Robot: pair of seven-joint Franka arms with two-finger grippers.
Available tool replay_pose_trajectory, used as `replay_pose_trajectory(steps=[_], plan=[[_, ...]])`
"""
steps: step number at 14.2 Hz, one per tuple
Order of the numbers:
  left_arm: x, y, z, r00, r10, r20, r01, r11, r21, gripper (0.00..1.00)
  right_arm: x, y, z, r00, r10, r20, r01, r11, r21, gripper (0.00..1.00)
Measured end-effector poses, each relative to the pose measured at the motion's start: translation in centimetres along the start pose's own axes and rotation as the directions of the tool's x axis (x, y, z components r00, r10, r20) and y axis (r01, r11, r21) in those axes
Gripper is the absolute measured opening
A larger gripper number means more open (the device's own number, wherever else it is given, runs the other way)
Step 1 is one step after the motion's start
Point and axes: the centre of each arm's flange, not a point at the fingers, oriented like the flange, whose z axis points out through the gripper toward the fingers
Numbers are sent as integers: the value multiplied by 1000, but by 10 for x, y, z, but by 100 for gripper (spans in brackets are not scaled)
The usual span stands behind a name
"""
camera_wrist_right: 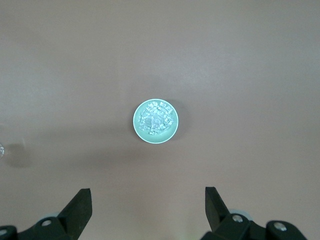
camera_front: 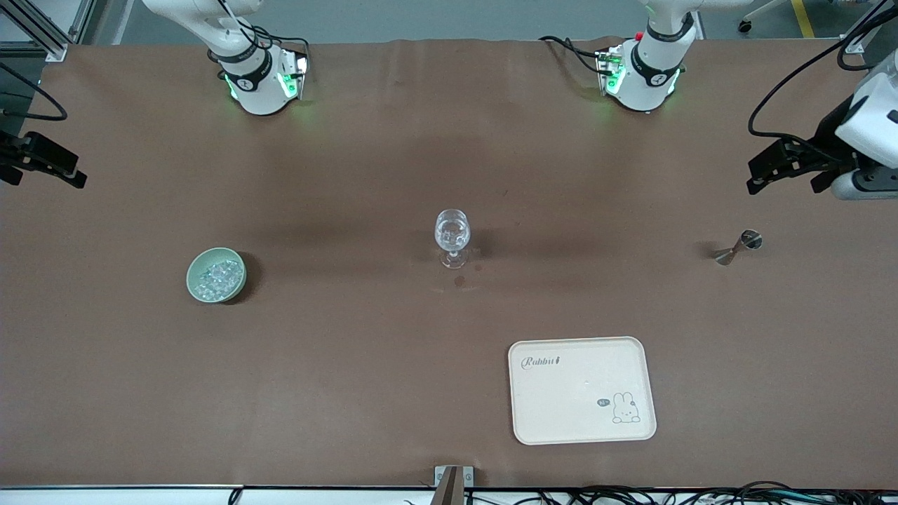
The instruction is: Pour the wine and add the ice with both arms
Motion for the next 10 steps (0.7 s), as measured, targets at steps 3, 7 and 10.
replay_pose_trajectory(steps=[3, 7, 10], plan=[[5, -48, 1, 974, -224, 23, 225, 974, -22, 100, 7, 1, 24, 1000, 2, 17, -2, 1000, -1, 100], [9, -128, 24, 861, -492, 130, 500, 865, -36, 100, 22, 0, 123, 999, 2, 47, -2, 1000, -3, 100], [14, -193, 58, 708, -663, 243, 697, 712, -89, 100, 25, -2, 217, 999, -2, 40, 2, 1000, -7, 100]])
